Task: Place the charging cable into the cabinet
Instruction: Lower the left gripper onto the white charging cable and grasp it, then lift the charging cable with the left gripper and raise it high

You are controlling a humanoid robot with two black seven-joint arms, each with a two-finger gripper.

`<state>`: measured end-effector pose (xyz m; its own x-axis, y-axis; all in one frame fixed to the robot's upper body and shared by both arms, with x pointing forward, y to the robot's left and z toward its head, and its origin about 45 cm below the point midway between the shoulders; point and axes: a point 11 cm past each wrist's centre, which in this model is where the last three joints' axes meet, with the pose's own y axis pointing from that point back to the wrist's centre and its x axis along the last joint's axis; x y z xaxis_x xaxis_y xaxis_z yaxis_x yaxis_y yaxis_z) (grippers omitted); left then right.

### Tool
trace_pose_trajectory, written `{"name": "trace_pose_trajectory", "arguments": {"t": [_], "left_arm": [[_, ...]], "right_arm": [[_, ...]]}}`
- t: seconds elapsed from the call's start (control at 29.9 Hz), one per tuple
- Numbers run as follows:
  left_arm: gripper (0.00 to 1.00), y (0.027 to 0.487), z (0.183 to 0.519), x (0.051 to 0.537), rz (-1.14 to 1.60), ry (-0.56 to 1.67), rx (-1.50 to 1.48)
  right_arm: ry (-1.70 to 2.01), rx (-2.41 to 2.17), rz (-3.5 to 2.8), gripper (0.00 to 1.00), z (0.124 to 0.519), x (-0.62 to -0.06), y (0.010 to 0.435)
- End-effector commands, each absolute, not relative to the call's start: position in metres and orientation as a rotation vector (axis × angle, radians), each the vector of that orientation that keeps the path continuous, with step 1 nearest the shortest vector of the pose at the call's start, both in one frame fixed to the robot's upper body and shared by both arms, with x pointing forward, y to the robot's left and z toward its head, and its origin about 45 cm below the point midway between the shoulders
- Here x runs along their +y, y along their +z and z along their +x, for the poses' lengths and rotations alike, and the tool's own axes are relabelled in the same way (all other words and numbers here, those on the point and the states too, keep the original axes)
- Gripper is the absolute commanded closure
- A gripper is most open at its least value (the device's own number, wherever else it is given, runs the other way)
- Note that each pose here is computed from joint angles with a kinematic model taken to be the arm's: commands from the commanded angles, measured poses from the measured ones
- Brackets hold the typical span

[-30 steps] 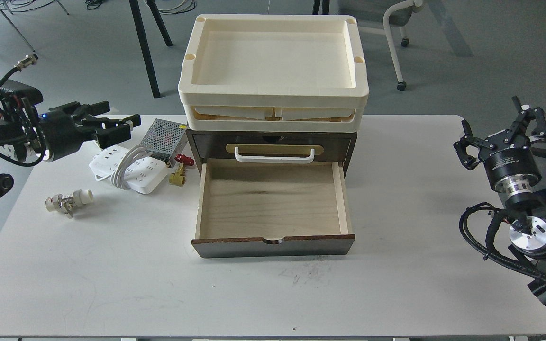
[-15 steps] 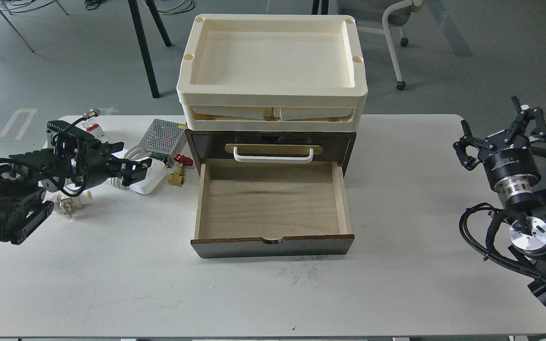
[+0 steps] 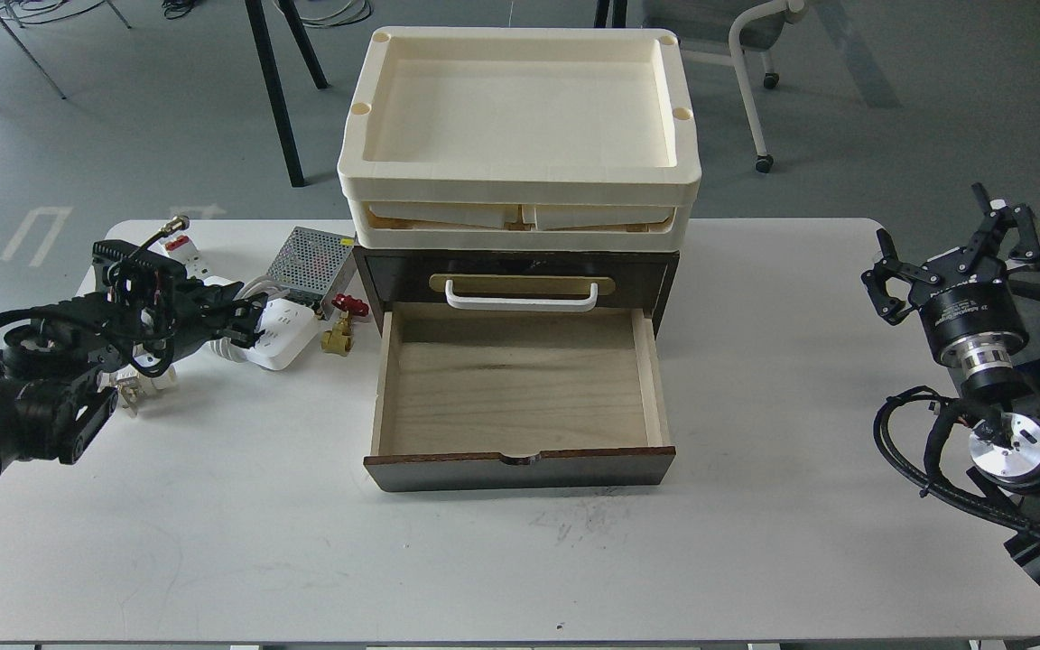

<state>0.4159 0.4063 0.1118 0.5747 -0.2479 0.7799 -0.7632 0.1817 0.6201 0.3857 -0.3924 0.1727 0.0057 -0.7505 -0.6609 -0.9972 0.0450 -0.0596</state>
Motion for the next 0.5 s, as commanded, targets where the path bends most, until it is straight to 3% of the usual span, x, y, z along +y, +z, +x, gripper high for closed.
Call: {"name": "trace_pose_trajectory", "arguments": {"t": [0.0, 0.47], "left_arm": [[0.81, 0.112, 0.414, 0.417, 1.413, 0.464, -0.93], [0.9, 0.139, 0.431, 0.424, 1.371, 0.601, -0.844]], "right_arm": [[0.603, 1.799, -1.756, 0.0, 0.386, -0.393, 0.173], [0.601, 1.797, -1.76, 0.0, 0.386, -0.392, 0.173]]}}
